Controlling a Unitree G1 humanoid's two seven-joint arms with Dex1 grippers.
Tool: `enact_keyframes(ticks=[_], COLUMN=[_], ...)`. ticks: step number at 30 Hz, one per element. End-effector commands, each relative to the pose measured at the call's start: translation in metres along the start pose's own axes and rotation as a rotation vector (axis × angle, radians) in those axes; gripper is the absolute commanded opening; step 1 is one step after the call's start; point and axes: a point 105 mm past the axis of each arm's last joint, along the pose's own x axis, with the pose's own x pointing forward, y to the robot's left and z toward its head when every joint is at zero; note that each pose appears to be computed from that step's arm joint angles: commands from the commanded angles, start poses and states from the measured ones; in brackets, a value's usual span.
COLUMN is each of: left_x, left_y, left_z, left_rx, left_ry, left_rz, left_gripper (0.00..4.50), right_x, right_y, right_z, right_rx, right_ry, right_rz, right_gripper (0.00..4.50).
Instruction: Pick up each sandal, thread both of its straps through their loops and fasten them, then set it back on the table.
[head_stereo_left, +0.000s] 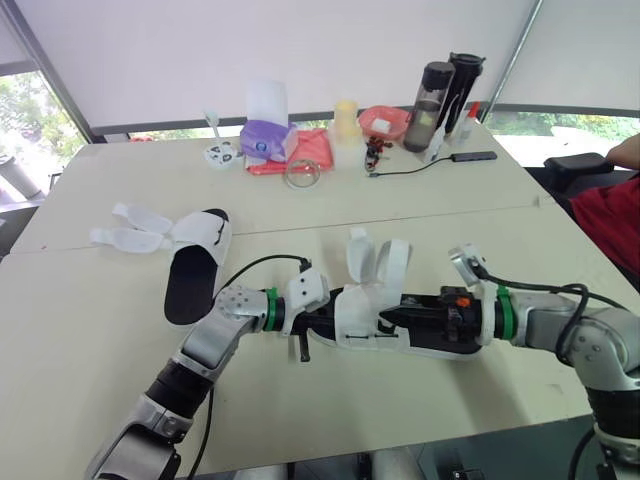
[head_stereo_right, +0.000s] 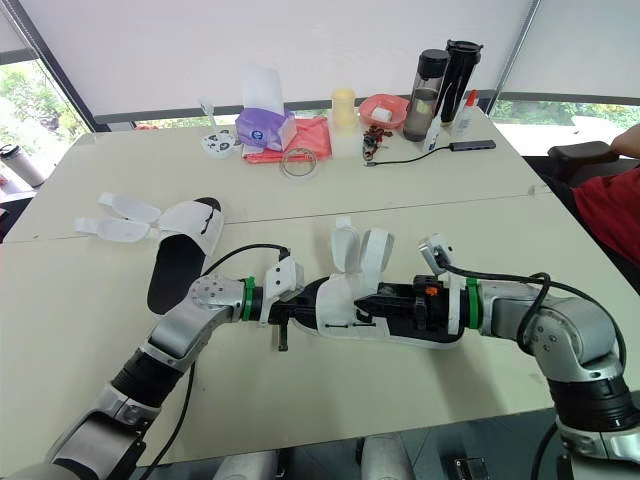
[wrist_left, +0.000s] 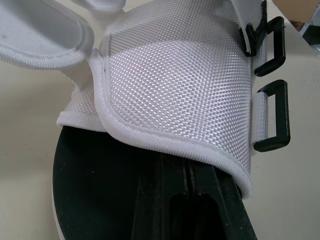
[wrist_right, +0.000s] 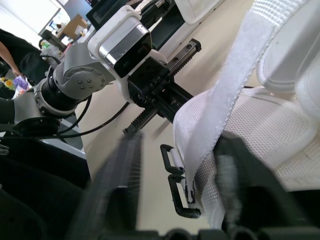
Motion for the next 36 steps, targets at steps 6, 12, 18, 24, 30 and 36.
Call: enact_keyframes(ticks=[6, 12, 18, 24, 30, 36], left_x=[0.002, 0.002, 0.002, 0.002, 0.002, 0.002], left_y=[-0.003, -0.004, -0.004, -0.004, -0.005, -0.004], left_z=[-0.002, -0.003, -0.005, -0.005, -0.005, -0.005], left_rx=[-0.012, -0.007, 0.026, 0.039, 0.044, 0.042], left_ry=[-0.003, 0.004, 0.022, 0.022, 0.022, 0.020], left_rz=[-0.005, -0.010, -0.009, -0.004, -0.002, 0.000], left_gripper=[0.00, 0.00, 0.00, 0.00, 0.00, 0.00], right_x=[0.001, -0.001, -0.002, 0.000, 0.002, 0.001], right_y=[0.008, 0.015, 0.010, 0.005, -0.002, -0.005], right_z=[0.016, 0.019, 0.010, 0.004, 0.003, -0.001], right_rx=[-0.069, -0.020, -0.005, -0.003, -0.037, -0.056], right_ry=[-0.016, 0.027, 0.073, 0.082, 0.077, 0.096], right_rz=[0.029, 0.083, 0.075, 0.058, 0.021, 0.002], right_gripper=[0.04, 0.04, 0.04, 0.04, 0.04, 0.04])
